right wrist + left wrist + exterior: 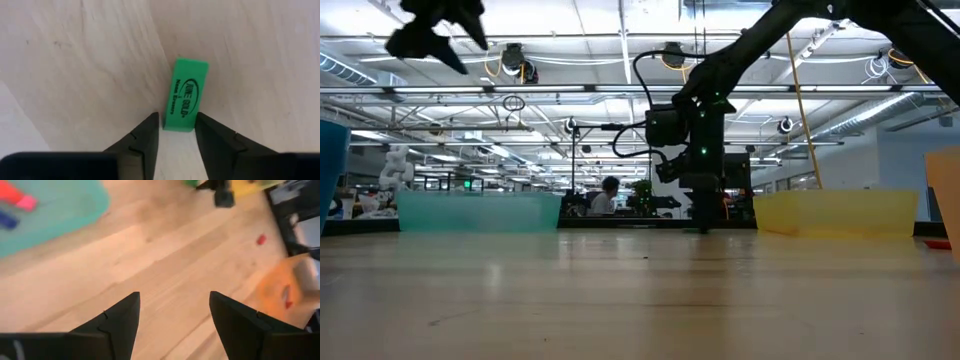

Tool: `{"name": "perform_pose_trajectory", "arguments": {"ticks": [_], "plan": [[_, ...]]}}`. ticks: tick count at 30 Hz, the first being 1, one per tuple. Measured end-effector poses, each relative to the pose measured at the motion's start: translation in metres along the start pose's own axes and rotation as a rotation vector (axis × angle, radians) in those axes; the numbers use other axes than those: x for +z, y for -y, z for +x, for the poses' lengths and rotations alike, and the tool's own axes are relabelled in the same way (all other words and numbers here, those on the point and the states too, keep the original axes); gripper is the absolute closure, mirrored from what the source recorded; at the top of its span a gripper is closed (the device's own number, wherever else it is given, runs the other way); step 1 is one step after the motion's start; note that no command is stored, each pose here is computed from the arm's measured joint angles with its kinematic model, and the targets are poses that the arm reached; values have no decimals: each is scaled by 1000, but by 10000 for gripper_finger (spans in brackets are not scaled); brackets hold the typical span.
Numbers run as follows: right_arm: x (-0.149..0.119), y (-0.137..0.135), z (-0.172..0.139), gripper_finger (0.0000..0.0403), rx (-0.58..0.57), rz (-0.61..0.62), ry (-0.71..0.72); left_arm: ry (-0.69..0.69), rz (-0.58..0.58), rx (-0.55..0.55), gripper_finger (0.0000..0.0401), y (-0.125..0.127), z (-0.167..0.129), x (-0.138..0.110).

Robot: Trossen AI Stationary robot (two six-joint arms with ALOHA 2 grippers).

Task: Sort crayons/erasers/pens/pencils in bins
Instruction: Put the green eraser into the light blue bin

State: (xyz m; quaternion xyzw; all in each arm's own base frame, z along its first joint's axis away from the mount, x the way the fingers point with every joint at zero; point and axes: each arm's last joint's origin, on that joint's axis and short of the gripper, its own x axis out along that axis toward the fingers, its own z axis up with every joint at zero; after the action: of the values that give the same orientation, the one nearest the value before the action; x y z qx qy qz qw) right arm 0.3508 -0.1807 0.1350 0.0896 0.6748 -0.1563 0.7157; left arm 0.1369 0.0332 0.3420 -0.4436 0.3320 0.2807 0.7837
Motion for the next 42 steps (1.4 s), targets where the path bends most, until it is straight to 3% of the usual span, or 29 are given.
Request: {"name": "perform_pose_trajectory", "arguments": {"ticks": [4, 8, 17, 26, 32, 37, 42], "plan": [[2, 0, 0, 301, 20, 13, 27, -80, -18, 84, 160, -7, -4, -14], [3, 1, 1, 301, 30, 46, 31, -115, -38, 209, 160, -19, 12, -31], [3, 2, 2, 273, 70, 95, 45, -111, -32, 237, 160, -35, 46, -60], [-12, -6, 21, 301, 63, 101, 22, -138, -25, 117, 160, -26, 55, -67], [-14, -14, 24, 342, 51, 35, 23, -108, -13, -79, 160, -14, 49, -61], [-8, -18, 10, 354, 13, -9, 117, -44, -46, -155, 160, -23, 34, -52], [-1, -32, -24, 355, -19, -144, 281, -37, -91, -218, 160, -24, 33, -47]]}}
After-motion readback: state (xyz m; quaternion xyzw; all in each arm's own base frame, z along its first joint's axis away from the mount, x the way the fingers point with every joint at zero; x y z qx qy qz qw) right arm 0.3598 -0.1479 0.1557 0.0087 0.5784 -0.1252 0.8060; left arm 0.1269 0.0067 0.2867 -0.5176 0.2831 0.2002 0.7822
